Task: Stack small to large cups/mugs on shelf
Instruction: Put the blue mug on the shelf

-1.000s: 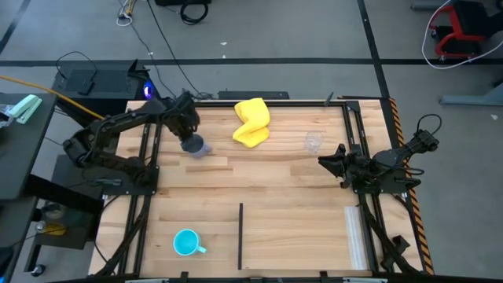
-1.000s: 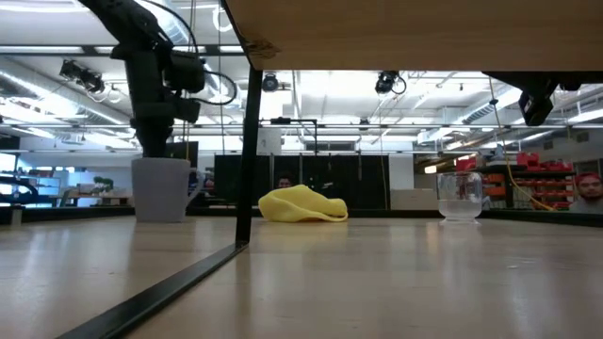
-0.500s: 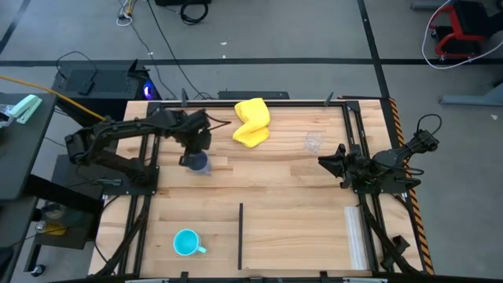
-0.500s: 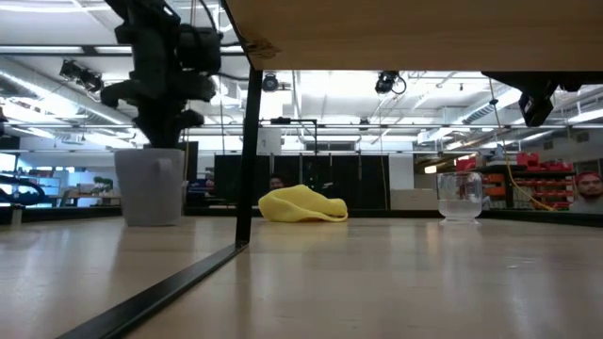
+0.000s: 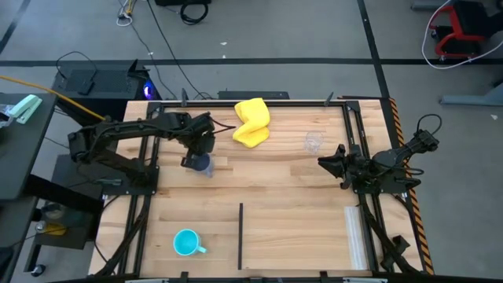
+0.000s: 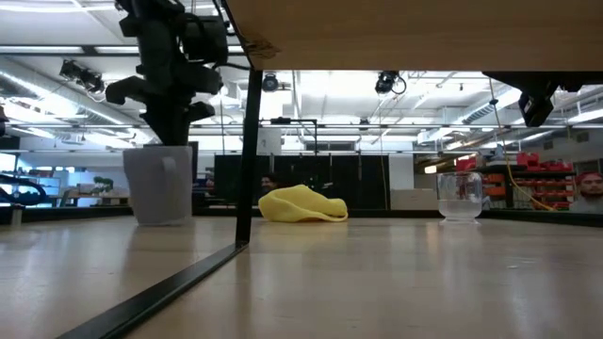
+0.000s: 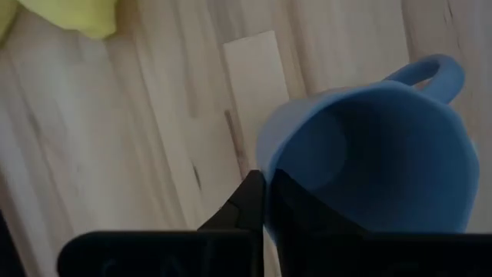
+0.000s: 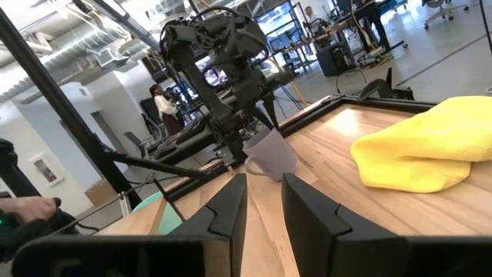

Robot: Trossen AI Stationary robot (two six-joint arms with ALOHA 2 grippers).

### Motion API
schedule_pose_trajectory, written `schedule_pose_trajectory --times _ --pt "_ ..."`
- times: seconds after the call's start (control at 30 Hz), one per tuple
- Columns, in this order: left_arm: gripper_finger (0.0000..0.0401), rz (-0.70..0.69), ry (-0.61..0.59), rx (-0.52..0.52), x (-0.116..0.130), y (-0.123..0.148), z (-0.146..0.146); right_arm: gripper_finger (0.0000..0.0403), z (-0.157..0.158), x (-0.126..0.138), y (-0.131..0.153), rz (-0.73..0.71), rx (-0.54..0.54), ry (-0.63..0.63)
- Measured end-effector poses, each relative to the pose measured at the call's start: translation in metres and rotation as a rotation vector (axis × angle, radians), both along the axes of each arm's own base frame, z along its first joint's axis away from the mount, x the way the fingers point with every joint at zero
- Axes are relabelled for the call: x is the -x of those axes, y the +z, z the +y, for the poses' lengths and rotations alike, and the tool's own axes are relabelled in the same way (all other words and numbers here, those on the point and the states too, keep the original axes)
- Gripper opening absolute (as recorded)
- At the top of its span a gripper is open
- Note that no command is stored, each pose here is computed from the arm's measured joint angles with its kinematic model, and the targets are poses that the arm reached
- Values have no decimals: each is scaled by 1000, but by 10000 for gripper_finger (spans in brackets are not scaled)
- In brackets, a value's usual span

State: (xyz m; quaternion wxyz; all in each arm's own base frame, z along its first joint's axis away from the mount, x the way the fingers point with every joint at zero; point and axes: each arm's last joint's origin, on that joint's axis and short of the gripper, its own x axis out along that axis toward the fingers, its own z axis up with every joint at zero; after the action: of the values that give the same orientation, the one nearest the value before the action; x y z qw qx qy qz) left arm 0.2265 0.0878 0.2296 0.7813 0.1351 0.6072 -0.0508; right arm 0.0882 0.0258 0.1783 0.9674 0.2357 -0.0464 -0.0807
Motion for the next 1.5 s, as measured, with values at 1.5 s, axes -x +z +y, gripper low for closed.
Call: schedule_pose_trajectory --times 1.5 --pt "100 -17 1400 138 15 31 -7 91 4 -1 -4 22 -93 127"
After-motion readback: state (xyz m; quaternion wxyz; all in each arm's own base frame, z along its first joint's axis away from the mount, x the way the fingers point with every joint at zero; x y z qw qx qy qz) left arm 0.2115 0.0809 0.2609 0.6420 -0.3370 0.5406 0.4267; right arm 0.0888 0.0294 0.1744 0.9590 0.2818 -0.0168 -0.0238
